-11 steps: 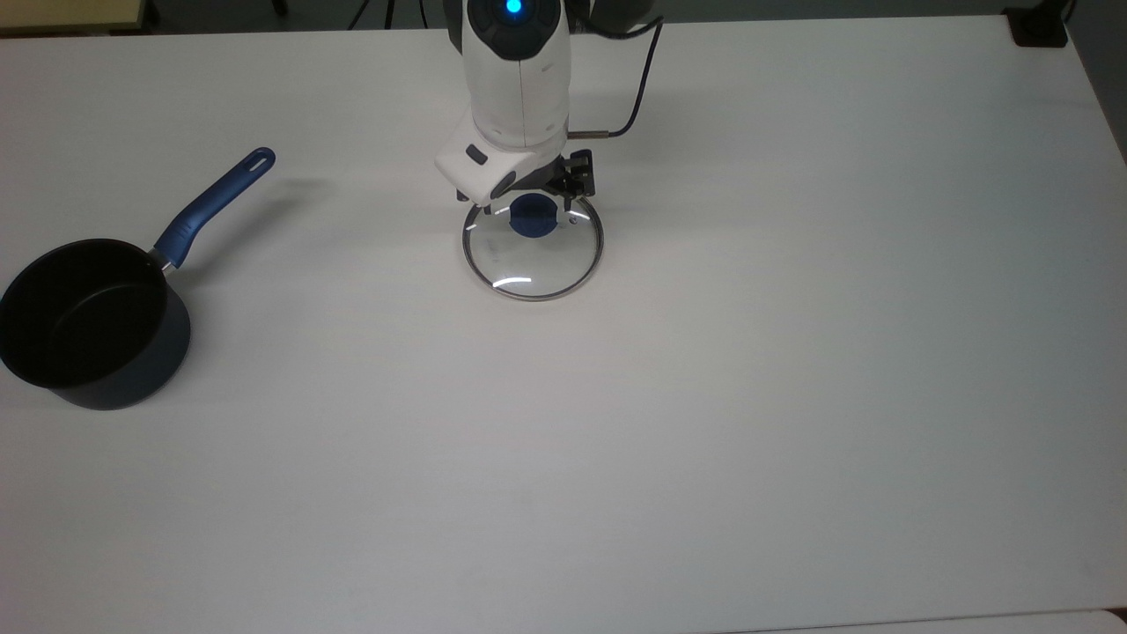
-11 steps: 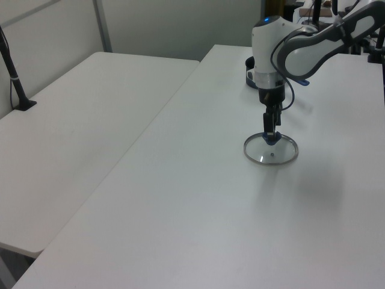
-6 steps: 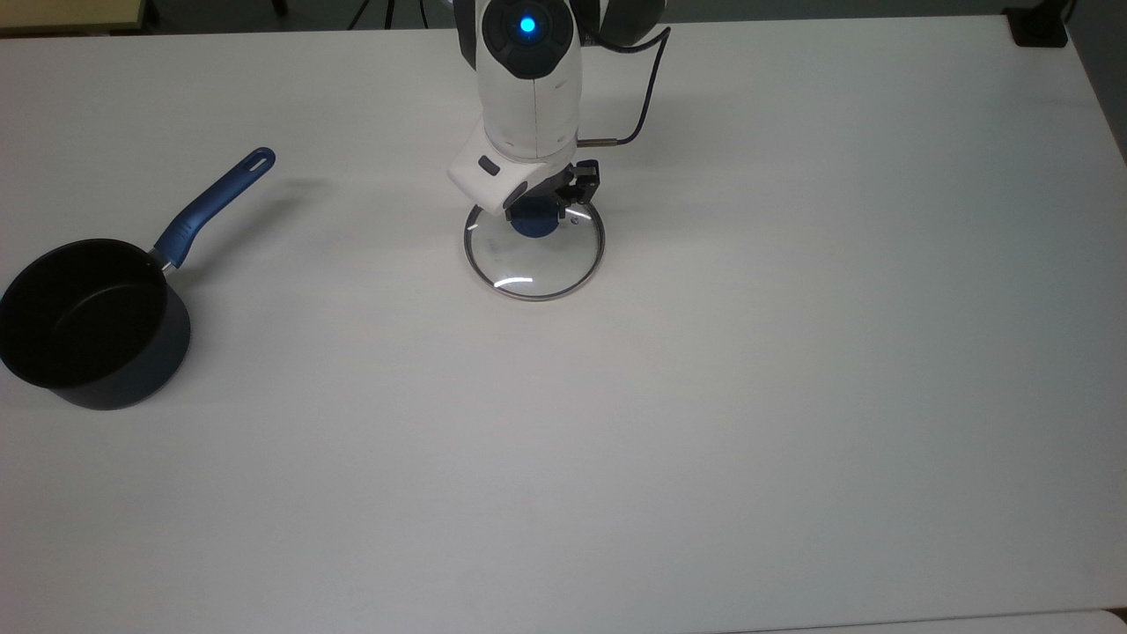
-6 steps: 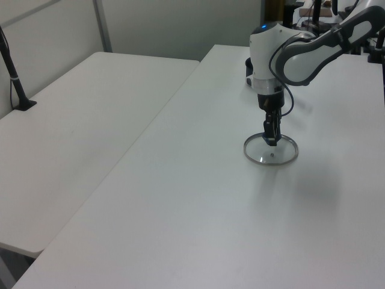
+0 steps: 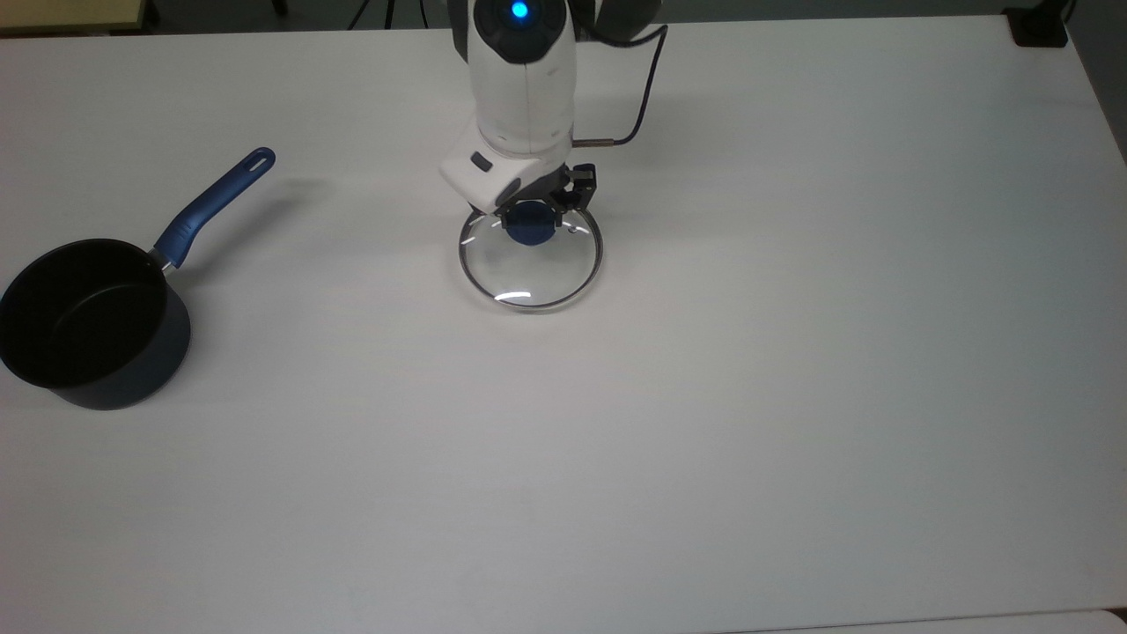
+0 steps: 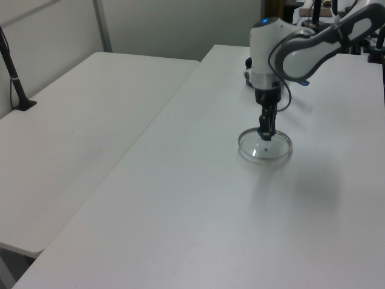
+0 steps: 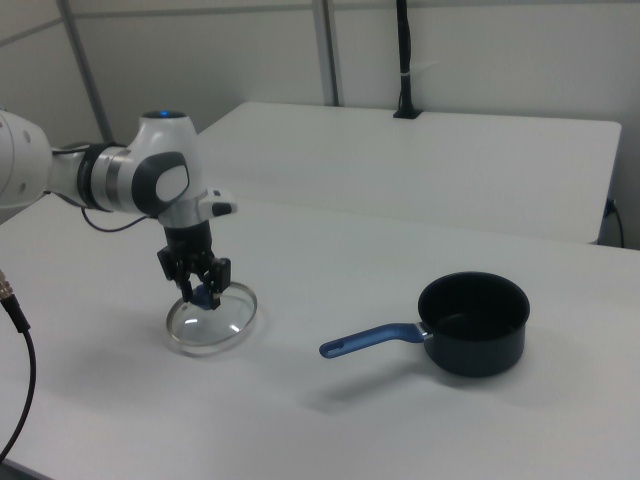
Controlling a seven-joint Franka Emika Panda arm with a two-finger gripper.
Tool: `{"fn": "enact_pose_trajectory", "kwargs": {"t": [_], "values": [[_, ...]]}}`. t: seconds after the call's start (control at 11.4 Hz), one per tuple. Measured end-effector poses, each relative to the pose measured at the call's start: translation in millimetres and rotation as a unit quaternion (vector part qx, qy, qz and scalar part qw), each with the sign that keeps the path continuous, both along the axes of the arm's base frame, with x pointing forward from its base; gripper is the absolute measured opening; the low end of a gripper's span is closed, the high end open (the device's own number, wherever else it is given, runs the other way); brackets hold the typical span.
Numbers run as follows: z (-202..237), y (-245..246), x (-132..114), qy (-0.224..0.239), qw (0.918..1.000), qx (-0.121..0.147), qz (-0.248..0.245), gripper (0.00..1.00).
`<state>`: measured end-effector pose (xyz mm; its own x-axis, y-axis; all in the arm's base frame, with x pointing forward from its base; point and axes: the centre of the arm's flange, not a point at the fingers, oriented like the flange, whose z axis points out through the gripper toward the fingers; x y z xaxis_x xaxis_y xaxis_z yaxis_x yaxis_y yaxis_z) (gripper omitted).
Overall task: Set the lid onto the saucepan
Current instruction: 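Carry the glass lid over to the black saucepan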
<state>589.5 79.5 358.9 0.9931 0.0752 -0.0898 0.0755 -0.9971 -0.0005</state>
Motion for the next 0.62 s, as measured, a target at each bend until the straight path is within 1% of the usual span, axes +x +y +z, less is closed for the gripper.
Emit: {"fn": "enact_pose_trajectory", "kwargs": {"t": [0.18,0.26,0.44,0.53,0.62], "values": [[41.0,-26.1,14.2,-0.007,0.9997,-0.001,-0.023,0.60],[67.1,-50.9,24.3,-0.023,0.9988,0.000,-0.044,0.60],[121.6,-125.0,42.0,-0.077,0.9919,-0.001,-0.101,0.60],[143.6,-164.3,45.5,-0.100,0.9876,-0.005,-0.121,0.60],[156.5,-199.7,46.0,-0.114,0.9846,-0.009,-0.133,0.60]]}}
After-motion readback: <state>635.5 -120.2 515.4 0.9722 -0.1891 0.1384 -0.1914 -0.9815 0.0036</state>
